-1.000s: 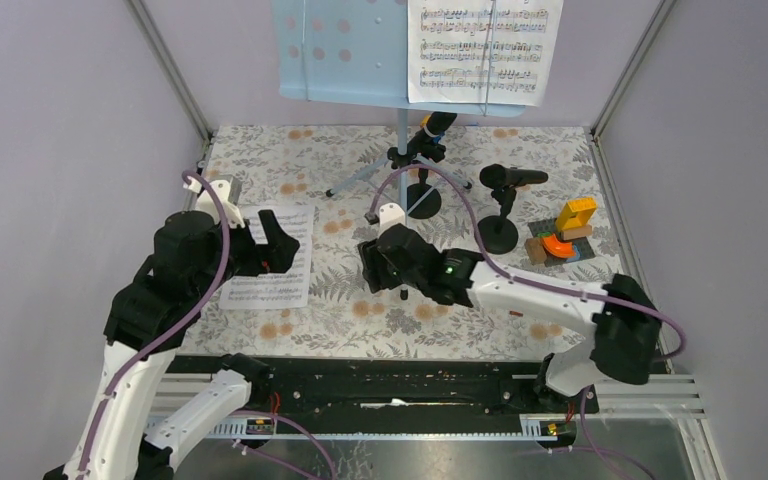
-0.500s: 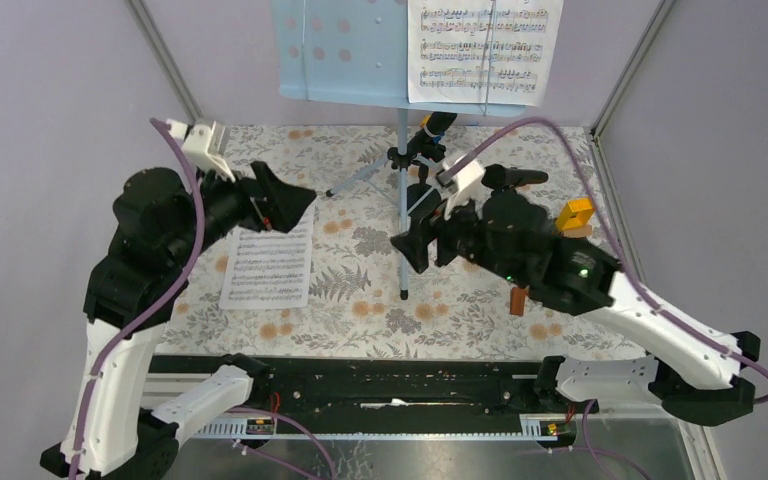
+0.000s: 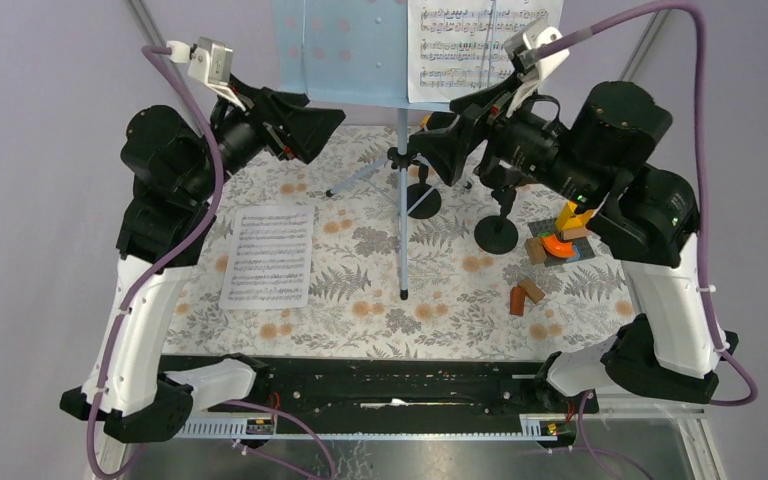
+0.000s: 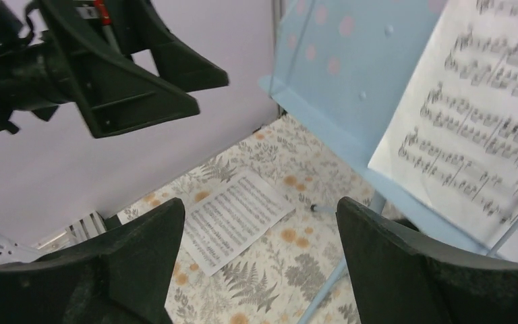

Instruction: Pack up the instrument practice props

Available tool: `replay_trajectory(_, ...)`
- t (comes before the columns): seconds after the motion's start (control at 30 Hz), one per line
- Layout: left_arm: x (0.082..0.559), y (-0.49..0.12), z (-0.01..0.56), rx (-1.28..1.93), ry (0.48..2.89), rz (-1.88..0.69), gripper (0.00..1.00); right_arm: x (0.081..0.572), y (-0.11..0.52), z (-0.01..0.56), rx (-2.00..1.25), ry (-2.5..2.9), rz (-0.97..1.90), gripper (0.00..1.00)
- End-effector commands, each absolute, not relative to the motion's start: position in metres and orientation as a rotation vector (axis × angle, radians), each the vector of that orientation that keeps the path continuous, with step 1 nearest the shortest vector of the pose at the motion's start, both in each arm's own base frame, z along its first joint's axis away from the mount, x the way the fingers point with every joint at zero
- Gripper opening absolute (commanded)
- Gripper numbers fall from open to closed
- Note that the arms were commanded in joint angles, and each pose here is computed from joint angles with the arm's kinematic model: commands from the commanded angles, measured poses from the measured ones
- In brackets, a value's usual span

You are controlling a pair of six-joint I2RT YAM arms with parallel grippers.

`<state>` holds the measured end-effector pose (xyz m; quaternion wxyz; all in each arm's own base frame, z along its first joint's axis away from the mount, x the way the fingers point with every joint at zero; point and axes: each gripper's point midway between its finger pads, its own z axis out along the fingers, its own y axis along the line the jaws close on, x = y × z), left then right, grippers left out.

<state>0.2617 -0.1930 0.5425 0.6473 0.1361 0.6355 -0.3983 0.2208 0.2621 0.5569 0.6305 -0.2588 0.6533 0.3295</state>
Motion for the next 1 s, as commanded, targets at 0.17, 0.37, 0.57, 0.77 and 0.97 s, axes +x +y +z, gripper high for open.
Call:
replay_trajectory(0.17,0.272,-0.221,0.614,0.390,1.177,-1.048,0.99,0.194,0.248,0.597,-0.766,1.273,0.706,0.95)
replay_trajectory(0.37,0.295,-0.250,0.613,0.415,1.178,-1.049,0.96,0.240,0.208,0.607,-0.441,1.353,0.491,0.96)
replay_trajectory(0.57,0.303,-0.291,0.601,0.413,1.203,-1.030,0.95,0.263,0.151,0.617,-0.094,1.349,0.299,0.95)
replay_trajectory(0.77,0.315,-0.308,0.593,0.382,1.230,-1.018,0.93,0.255,0.131,0.614,-0.049,1.320,0.269,0.92)
replay_trajectory(0.97,0.327,-0.303,0.592,0.326,1.233,-0.973,0.93,0.252,0.128,0.603,-0.062,1.318,0.265,0.92)
